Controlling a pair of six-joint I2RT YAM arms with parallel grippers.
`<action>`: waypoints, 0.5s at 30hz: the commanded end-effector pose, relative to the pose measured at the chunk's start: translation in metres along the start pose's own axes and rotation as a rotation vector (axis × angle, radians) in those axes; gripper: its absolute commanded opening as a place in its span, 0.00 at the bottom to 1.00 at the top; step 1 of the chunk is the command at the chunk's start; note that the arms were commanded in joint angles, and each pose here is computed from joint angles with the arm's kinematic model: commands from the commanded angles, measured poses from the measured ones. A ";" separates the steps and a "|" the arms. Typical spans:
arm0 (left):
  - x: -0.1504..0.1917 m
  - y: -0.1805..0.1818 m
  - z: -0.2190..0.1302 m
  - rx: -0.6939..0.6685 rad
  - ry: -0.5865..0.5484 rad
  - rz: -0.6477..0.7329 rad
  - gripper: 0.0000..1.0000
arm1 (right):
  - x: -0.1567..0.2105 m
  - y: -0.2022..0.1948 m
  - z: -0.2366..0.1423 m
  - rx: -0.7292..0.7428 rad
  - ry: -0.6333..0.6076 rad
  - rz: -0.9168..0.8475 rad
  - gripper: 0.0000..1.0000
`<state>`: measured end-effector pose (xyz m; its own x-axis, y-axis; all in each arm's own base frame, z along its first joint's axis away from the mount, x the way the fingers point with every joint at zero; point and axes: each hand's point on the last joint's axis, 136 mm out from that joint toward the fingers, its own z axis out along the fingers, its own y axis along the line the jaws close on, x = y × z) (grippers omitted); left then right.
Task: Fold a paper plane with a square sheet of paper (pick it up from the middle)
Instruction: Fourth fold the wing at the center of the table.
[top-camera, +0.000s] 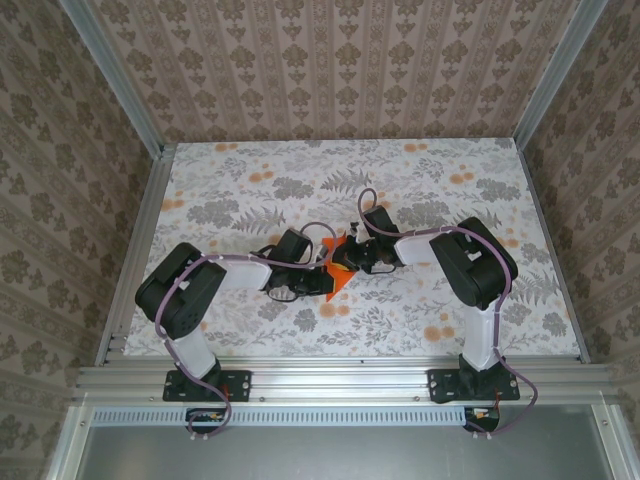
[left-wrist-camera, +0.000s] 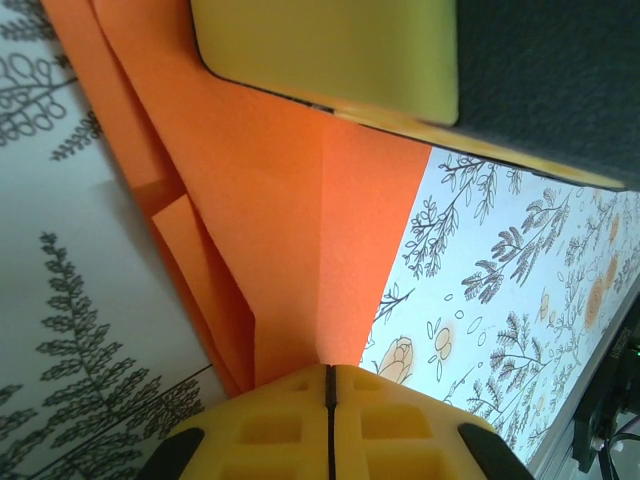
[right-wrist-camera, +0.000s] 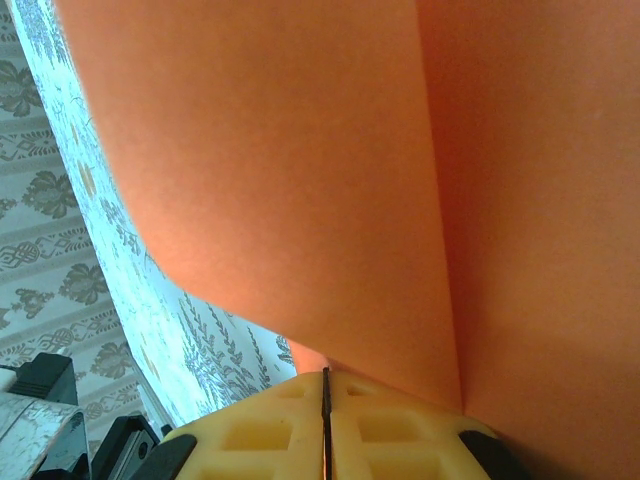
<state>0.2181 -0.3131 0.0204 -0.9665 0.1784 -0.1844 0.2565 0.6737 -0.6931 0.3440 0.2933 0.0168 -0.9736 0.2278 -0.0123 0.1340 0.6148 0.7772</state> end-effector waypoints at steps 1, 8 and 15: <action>0.013 0.007 -0.003 -0.005 0.031 -0.014 0.09 | 0.012 -0.042 0.011 0.127 0.035 0.059 0.10; 0.020 -0.002 -0.002 0.040 0.059 -0.003 0.11 | 0.011 -0.042 0.011 0.127 0.032 0.058 0.10; 0.040 0.003 0.002 0.074 0.105 -0.037 0.12 | 0.012 -0.043 0.013 0.130 0.033 0.062 0.10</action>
<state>0.2115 -0.3142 0.0215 -0.9610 0.1880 -0.2029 0.2764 0.6252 -0.7299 0.3442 0.2944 0.0168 -0.9746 0.2236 -0.0093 0.1329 0.6120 0.7796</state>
